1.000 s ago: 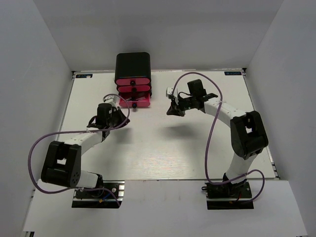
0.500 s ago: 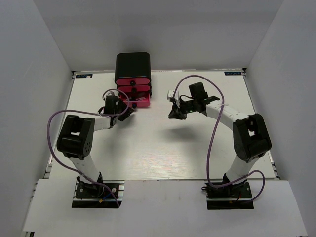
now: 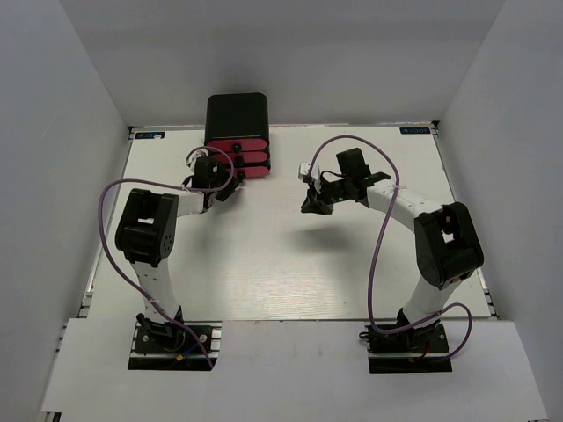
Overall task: Sort the stationery into containers
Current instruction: Close the drawer in the storage box, then reset both arms
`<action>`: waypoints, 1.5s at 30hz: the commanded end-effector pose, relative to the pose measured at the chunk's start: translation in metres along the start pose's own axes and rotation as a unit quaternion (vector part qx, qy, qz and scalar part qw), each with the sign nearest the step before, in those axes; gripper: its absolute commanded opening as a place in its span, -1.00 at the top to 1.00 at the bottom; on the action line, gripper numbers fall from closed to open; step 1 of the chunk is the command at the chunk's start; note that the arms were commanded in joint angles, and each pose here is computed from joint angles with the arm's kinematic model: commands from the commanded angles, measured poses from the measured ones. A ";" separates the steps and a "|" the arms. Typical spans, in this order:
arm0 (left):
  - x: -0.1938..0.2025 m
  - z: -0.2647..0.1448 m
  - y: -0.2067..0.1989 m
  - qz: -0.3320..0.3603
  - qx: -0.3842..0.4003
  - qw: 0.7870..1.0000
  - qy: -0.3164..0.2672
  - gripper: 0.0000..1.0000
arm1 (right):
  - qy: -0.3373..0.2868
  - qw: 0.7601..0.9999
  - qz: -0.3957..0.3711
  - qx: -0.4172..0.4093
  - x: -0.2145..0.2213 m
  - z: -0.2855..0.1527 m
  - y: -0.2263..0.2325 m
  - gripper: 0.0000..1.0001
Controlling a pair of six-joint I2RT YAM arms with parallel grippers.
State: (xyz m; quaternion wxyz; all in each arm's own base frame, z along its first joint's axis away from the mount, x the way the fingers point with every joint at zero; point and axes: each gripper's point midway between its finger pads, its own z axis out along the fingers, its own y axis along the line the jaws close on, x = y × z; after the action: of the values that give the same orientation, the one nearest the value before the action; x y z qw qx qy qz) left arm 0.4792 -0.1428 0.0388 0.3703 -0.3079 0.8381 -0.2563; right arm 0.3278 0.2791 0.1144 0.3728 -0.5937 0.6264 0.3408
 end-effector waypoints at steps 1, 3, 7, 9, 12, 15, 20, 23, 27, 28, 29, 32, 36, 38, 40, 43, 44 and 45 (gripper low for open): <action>-0.018 0.003 -0.013 -0.012 0.011 0.999 -0.028 -0.01 | -0.010 1.000 -0.016 0.011 -0.011 -0.007 -0.002 0.64; -0.020 0.006 -0.011 -0.025 0.005 0.999 -0.037 -0.01 | -0.010 1.000 -0.016 0.012 -0.011 -0.008 -0.003 0.64; -0.025 0.006 -0.012 -0.050 0.003 0.998 -0.049 -0.01 | -0.007 1.000 -0.015 0.013 -0.009 -0.008 -0.003 0.64; -0.030 0.009 -0.017 -0.069 0.011 0.996 -0.059 -0.01 | -0.006 1.000 -0.013 0.011 -0.009 -0.006 -0.003 0.64; -0.033 0.011 -0.019 -0.094 0.014 0.993 -0.065 -0.01 | -0.007 1.000 -0.015 0.012 -0.010 -0.007 -0.003 0.64; -0.036 0.011 -0.022 -0.117 0.017 0.990 -0.073 -0.01 | -0.005 1.000 -0.012 0.011 -0.008 -0.007 -0.002 0.64; -0.046 0.014 -0.030 -0.136 0.026 0.986 -0.089 -0.01 | -0.004 1.000 -0.013 0.011 -0.007 -0.007 -0.002 0.61; -0.048 0.017 -0.029 -0.136 0.024 0.986 -0.093 -0.01 | -0.003 1.000 -0.011 0.011 -0.006 -0.007 -0.002 0.61; -0.055 0.016 -0.038 -0.136 0.034 0.985 -0.098 -0.01 | -0.003 1.000 -0.014 0.012 -0.008 -0.007 -0.002 0.43; -0.053 0.016 -0.036 -0.136 0.030 0.986 -0.096 -0.01 | -0.001 1.000 -0.014 0.014 -0.007 -0.008 -0.002 0.37; -0.046 0.016 -0.031 -0.129 0.024 0.988 -0.083 -0.01 | 0.000 1.000 -0.016 0.016 -0.007 -0.009 -0.003 0.31; -0.025 0.002 -0.029 -0.103 0.038 0.993 -0.040 -0.01 | 0.005 1.000 -0.015 0.019 -0.004 -0.010 -0.003 0.01; 0.004 -0.028 -0.003 -0.089 0.021 0.996 -0.008 -0.01 | 0.007 1.000 -0.017 0.022 -0.002 -0.012 -0.002 -0.79; 0.016 -0.052 0.012 -0.066 0.013 0.998 -0.003 -0.01 | 0.010 1.000 -0.016 0.018 -0.002 -0.012 0.002 -0.80; 0.027 -0.070 0.035 -0.038 -0.013 0.999 0.002 -0.01 | 0.011 1.000 -0.019 0.021 -0.002 -0.014 0.002 -0.80; 0.025 -0.099 0.042 -0.007 -0.019 1.000 -0.015 -0.10 | 0.014 0.999 -0.010 0.031 0.000 -0.015 0.001 -0.80; 0.024 -0.106 0.045 0.009 -0.020 1.000 -0.020 -0.17 | 0.013 0.999 -0.004 0.040 -0.001 -0.017 0.000 -0.80; 0.028 -0.113 0.054 0.015 -0.029 0.999 -0.018 -0.24 | 0.012 0.997 -0.021 0.075 -0.006 -0.021 -0.013 -0.80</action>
State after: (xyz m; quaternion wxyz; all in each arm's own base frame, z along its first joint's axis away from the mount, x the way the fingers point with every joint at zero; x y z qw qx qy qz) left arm 0.3763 -0.1162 0.0513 0.3618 -0.3435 0.8291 -0.2523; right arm 0.3261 0.2678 0.1081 0.3724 -0.5938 0.6415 0.3119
